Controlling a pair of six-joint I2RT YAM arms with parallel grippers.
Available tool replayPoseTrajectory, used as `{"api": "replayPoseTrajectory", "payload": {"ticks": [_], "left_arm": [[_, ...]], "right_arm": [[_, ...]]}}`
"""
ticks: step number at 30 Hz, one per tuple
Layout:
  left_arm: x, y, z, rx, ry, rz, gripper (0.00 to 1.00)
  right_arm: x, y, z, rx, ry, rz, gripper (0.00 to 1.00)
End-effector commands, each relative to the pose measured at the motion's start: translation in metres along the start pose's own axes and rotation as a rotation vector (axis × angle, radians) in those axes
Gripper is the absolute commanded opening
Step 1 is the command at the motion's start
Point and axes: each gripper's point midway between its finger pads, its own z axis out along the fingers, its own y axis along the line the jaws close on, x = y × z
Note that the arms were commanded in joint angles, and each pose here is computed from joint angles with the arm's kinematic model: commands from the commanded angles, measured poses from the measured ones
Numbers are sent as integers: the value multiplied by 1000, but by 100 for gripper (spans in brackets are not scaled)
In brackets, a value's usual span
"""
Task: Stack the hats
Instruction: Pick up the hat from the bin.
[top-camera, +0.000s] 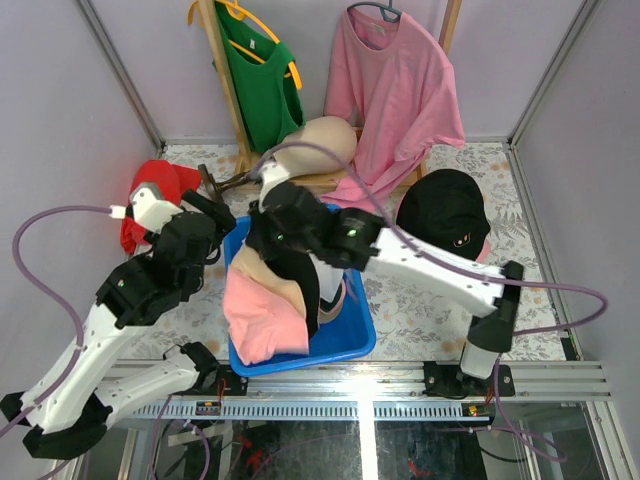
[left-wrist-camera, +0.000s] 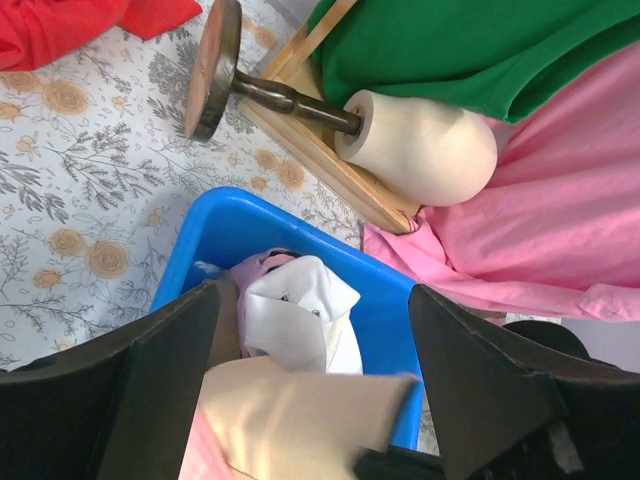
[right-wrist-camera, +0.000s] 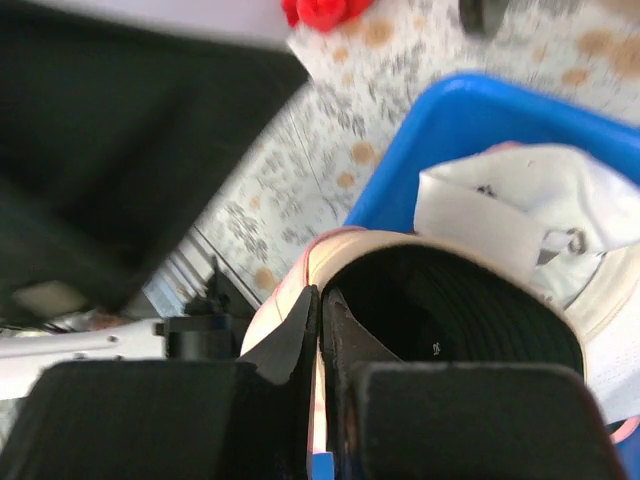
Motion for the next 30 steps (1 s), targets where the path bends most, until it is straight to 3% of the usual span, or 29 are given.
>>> {"api": "replayPoseTrajectory", "payload": {"ticks": [1, 8, 13, 21, 30], "left_arm": [[0, -34, 6, 70, 10, -42, 76], [6, -65, 14, 126, 35, -56, 77], [19, -75, 22, 141, 67, -46, 77], [37, -80, 27, 173, 114, -67, 77], [57, -111, 30, 291, 185, -53, 77]], "right_arm": [[-115, 15, -97, -169, -329, 110, 0], [-155, -13, -145, -251, -473, 196, 0], [-150, -18, -145, -276, -446, 210, 0], [-173, -49, -167, -186, -561, 197, 0], [-221, -121, -222, -64, -762, 248, 0]]}}
